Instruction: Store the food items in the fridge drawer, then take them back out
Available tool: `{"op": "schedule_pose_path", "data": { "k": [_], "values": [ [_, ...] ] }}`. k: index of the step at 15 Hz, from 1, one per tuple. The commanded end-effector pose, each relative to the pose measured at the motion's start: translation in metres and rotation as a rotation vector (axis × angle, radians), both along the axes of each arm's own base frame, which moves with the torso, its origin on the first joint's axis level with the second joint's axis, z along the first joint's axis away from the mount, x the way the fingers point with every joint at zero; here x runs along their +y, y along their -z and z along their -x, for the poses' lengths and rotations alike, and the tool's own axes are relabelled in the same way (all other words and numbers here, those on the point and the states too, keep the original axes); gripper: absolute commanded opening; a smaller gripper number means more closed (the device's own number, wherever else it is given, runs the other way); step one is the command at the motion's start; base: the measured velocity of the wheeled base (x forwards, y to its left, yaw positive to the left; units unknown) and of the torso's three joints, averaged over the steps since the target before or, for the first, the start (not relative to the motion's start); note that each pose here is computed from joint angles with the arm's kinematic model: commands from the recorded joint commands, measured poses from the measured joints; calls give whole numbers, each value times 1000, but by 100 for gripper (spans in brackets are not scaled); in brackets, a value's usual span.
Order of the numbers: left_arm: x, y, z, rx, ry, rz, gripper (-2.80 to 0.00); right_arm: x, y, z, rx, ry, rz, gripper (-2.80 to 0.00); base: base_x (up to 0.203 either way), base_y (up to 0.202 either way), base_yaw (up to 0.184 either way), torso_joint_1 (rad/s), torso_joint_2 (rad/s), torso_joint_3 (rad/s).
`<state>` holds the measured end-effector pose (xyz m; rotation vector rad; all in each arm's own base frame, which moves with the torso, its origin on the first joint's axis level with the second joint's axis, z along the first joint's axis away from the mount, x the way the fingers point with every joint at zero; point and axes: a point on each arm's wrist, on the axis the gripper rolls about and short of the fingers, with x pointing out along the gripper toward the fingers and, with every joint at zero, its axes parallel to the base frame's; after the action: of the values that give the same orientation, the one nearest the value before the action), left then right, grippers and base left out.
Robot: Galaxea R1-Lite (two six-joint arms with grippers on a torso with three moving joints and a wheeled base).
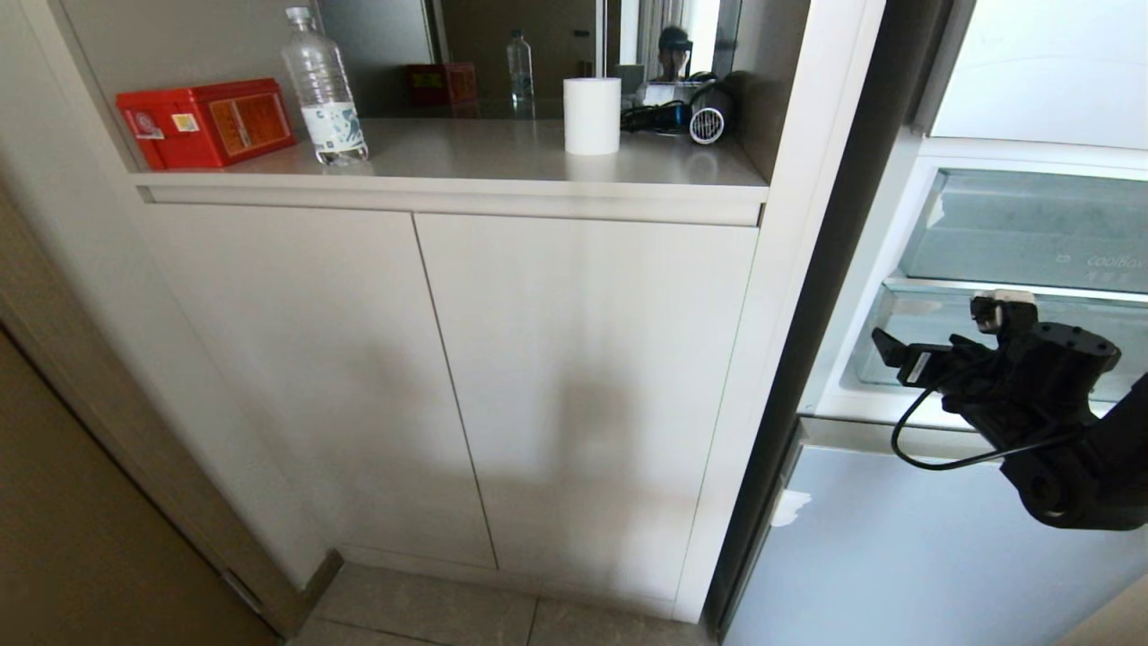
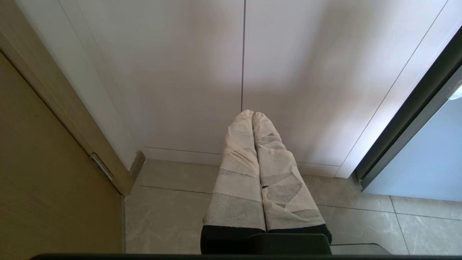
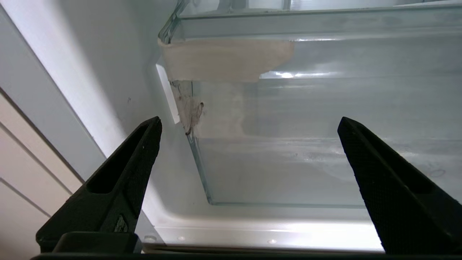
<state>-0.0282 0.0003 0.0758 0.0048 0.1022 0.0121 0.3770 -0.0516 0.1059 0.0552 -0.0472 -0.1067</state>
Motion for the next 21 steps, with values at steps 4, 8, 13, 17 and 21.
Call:
{"op": "schedule_pose_path", "data": {
  "k": [4, 8, 13, 17, 21],
  "values": [
    [0, 0, 0, 2, -1, 0, -280, -1, -6, -6, -40, -3, 0, 0, 0, 0, 0, 0, 0, 0],
    [0, 0, 0, 2, -1, 0, -280, -1, -10, -9, -55, -4, 4, 0, 0, 0, 0, 0, 0, 0],
    [0, 0, 0, 2, -1, 0, -280, -2, -14, -12, -74, -3, 5, 0, 0, 0, 0, 0, 0, 0],
    [0, 0, 0, 2, 0, 0, -280, -1, -15, -10, -75, -4, 2, 0, 0, 0, 0, 0, 0, 0],
    [0, 0, 0, 2, 0, 0, -280, -1, -16, -8, -103, -6, 6, 0, 0, 0, 0, 0, 0, 0]
  ]
}}
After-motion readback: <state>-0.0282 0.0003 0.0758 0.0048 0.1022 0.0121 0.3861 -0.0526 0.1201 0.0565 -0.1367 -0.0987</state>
